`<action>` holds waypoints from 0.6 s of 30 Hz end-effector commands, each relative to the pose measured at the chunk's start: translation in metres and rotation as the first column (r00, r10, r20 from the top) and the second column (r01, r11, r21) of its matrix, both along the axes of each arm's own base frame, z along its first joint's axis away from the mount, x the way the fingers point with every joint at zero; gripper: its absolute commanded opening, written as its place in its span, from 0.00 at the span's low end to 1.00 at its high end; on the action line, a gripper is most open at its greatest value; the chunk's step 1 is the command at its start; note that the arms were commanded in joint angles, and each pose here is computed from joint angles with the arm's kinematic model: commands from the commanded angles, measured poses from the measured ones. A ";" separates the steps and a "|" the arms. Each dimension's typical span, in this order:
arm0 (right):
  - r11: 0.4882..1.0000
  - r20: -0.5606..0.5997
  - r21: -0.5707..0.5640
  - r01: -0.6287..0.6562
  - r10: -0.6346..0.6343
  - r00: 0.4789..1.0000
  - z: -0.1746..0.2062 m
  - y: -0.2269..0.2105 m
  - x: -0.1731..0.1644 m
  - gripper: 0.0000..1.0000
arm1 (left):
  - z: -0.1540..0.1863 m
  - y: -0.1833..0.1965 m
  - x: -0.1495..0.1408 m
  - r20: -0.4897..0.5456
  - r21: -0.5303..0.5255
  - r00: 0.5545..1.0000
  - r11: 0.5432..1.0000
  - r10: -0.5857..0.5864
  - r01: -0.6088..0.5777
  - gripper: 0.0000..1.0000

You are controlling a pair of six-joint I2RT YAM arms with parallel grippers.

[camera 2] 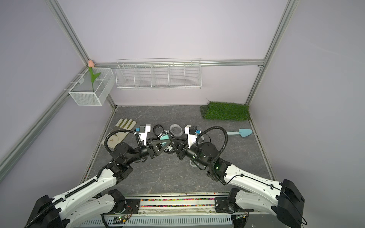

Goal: Pack away charging kits
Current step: Pick up the storage bag at the center of the board.

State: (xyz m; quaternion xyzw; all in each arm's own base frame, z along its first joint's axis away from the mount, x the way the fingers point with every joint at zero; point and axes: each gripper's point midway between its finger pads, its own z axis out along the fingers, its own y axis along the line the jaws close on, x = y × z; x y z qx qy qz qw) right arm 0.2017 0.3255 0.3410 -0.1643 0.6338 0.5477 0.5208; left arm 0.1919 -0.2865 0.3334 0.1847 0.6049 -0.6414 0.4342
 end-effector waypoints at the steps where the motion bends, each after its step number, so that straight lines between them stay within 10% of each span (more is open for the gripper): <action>1: 1.000 0.008 0.005 -0.004 0.004 1.000 0.004 0.004 0.000 0.08 | 0.029 -0.002 -0.012 0.069 -0.056 0.997 0.997 -0.045 0.049 0.29; 7: 1.000 -0.003 -0.008 0.009 -0.009 1.000 -0.002 0.001 0.002 0.15 | 0.028 0.001 -0.008 0.063 -0.052 0.998 0.998 -0.013 0.016 0.25; 11: 0.999 0.007 -0.027 0.022 -0.022 1.000 -0.002 -0.004 0.002 0.51 | 0.028 0.003 -0.007 0.057 -0.048 0.998 0.999 -0.001 0.003 0.14; 18: 0.982 0.059 -0.108 0.158 -0.152 0.987 -0.007 -0.050 0.000 0.71 | 0.020 0.015 0.006 0.011 -0.008 0.995 0.995 0.102 -0.102 0.04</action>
